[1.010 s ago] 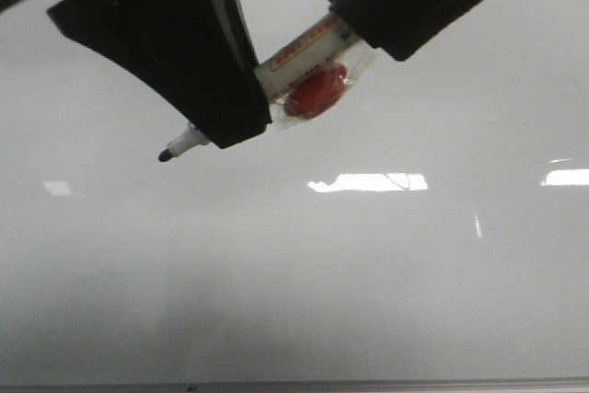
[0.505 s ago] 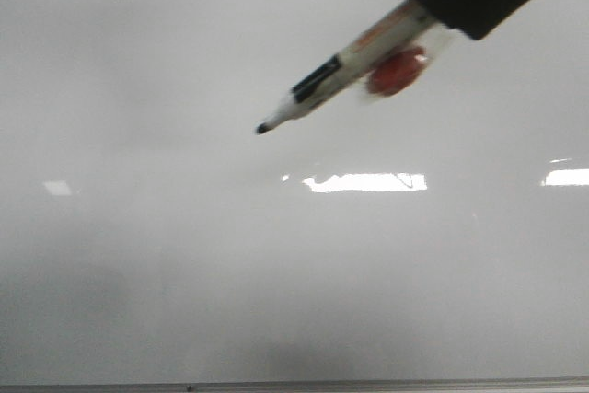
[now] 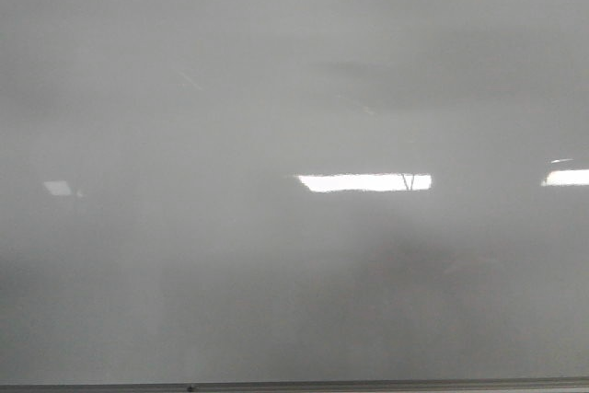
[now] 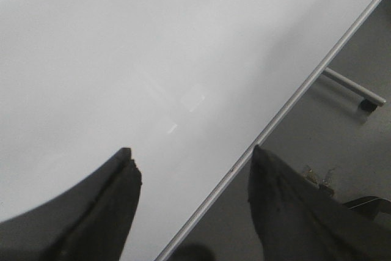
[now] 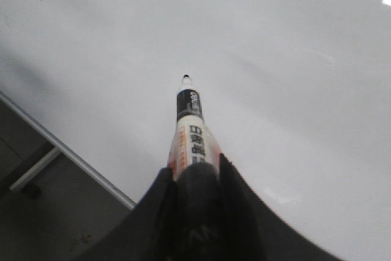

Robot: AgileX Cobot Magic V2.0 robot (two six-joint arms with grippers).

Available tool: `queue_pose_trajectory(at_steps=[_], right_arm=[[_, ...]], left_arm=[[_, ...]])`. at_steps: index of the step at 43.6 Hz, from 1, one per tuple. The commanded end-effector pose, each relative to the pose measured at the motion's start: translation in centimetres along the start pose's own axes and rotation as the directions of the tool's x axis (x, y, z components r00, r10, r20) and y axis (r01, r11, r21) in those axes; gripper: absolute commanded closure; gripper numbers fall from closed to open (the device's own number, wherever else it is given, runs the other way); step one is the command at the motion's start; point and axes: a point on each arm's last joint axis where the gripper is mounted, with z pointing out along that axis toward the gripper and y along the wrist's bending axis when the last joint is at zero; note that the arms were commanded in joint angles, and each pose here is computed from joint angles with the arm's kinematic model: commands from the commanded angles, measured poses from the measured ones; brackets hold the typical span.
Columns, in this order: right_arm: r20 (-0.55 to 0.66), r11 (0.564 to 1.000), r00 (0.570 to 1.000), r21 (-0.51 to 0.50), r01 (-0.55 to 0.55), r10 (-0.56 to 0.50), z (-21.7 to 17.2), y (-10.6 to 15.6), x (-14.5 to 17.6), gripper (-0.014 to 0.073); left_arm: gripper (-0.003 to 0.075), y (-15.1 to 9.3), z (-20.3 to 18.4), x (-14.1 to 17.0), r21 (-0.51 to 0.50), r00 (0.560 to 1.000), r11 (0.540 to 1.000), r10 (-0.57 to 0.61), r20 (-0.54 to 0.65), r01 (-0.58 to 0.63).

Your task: Write number 7 on whiteboard

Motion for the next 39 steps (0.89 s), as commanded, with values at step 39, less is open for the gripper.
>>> queue_pose_trajectory(at_steps=[39], right_arm=[[0.104, 0.996, 0.994, 0.089, -0.024, 0.015, 9.3, -3.0, -7.2, 0.071]], left_arm=[[0.0321, 0.2, -0.6, -1.2, -0.02, 0.994, 0.999, -0.03, 0.102, 0.032]])
